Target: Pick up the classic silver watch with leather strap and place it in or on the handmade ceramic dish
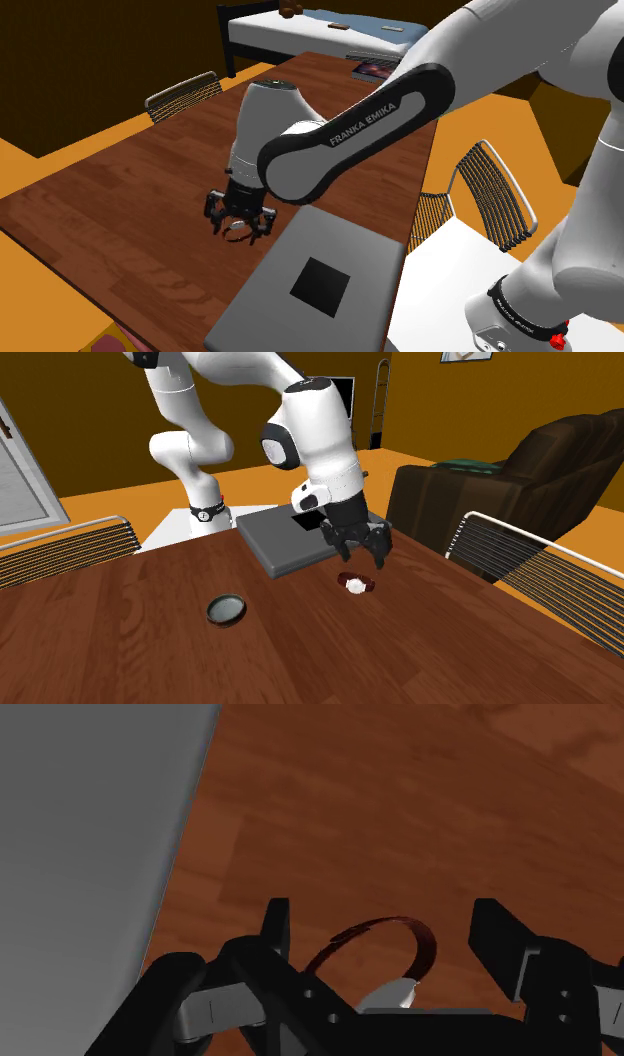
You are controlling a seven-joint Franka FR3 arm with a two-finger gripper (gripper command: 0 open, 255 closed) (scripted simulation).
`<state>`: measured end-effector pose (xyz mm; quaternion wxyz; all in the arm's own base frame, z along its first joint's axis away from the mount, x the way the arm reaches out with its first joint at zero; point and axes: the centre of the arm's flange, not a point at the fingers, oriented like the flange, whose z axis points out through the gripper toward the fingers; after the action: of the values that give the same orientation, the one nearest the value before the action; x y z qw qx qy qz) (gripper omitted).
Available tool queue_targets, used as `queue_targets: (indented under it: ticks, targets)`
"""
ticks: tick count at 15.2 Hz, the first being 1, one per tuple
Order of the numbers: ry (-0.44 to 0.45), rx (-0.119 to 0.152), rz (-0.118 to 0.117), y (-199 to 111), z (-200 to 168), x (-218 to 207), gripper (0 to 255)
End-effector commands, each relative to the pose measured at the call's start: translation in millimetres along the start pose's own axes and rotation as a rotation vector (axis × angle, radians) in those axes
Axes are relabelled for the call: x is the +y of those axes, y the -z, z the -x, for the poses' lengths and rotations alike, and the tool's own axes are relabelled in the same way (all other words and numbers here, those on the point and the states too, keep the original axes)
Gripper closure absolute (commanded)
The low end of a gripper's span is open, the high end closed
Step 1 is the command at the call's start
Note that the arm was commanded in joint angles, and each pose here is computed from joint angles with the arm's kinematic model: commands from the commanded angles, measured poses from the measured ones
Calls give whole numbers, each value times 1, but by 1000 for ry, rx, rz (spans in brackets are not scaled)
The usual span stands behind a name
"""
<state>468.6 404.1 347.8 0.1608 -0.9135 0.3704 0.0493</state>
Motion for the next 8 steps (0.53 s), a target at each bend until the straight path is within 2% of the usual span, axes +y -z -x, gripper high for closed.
queue_targets:
  ticks: [1, 2, 3, 7, 8]
  targets:
    - [-422, 194, 106, 3, 25, -44, 0]
    - [-116, 63, 54, 0, 14, -23, 0]
    - [-116, 63, 54, 0, 14, -23, 0]
    - [-949, 301, 69, 31, 4, -52, 0]
    - [-1043, 327, 71, 35, 2, -55, 0]
